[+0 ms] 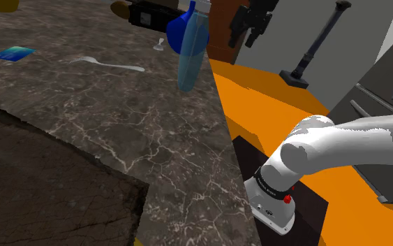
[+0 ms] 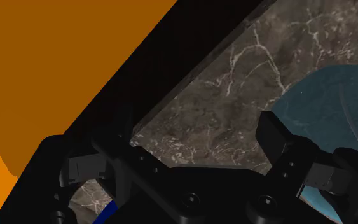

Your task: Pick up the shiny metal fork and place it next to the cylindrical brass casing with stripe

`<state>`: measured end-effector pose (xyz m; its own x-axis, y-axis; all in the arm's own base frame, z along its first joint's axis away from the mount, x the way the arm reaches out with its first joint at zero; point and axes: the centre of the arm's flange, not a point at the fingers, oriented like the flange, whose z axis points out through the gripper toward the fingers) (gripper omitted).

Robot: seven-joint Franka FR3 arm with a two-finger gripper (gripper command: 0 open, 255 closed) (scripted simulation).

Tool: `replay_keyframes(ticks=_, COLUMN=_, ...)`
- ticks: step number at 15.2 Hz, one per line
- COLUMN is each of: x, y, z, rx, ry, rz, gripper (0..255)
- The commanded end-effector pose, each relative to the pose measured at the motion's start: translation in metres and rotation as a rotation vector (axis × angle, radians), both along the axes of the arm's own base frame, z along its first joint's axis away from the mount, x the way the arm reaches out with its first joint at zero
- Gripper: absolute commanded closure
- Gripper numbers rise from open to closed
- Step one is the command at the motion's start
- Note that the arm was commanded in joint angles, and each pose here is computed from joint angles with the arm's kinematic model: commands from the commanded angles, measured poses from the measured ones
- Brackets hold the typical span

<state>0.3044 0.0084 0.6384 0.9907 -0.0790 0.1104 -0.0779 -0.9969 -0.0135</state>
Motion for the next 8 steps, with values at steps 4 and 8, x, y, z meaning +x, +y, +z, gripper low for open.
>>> replay_keyframes(ticks=4, x=0.028, y=0.028, z=-0.006, rx=-0.010, ry=-0.002, rz=0.049, gripper=0)
replay_keyframes(ticks=8, x=0.062, y=0.067, z=-0.015, rx=-0.024, ry=-0.006, rz=0.114, gripper=0)
